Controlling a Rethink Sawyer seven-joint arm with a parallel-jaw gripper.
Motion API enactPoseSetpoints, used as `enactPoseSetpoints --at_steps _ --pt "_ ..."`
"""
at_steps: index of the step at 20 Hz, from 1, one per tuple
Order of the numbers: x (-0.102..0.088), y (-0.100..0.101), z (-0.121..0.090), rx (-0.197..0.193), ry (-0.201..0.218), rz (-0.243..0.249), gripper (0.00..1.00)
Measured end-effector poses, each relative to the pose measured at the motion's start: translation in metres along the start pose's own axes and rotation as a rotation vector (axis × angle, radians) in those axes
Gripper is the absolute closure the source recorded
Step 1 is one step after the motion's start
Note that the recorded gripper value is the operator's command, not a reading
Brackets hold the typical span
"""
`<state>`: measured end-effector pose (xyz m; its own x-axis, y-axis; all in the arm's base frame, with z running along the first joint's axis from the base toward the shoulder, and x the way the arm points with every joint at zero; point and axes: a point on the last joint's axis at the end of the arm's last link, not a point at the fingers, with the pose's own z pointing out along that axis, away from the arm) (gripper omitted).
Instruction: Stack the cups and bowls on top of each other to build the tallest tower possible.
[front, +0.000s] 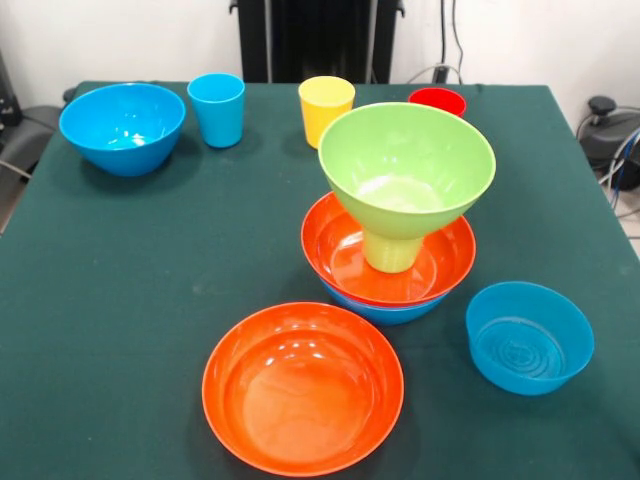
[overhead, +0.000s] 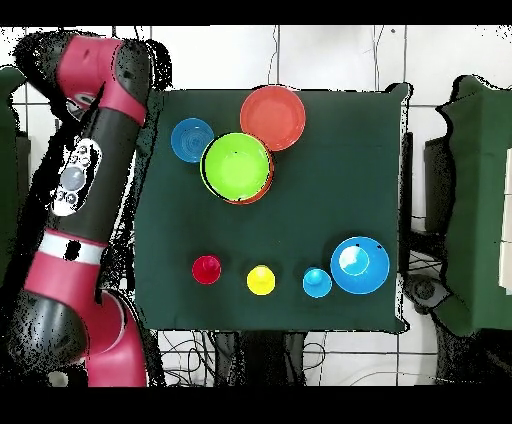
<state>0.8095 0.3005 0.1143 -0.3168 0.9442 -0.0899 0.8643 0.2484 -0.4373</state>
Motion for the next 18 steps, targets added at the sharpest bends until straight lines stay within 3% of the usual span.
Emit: enactPoseSetpoints --at_steps 4,9,14,18 --pt "0.022 -0.015 -0.036 -0.023 0.004 -0.023 0.00" --pt "0.026 -0.033 -0.069 -0.051 -0.006 -0.030 0.00" --pt "0.018 -0.057 -0.080 -0.046 -0.016 0.008 0.00" --pt "0.018 -0.090 -0.081 -0.061 -0.029 0.064 0.00"
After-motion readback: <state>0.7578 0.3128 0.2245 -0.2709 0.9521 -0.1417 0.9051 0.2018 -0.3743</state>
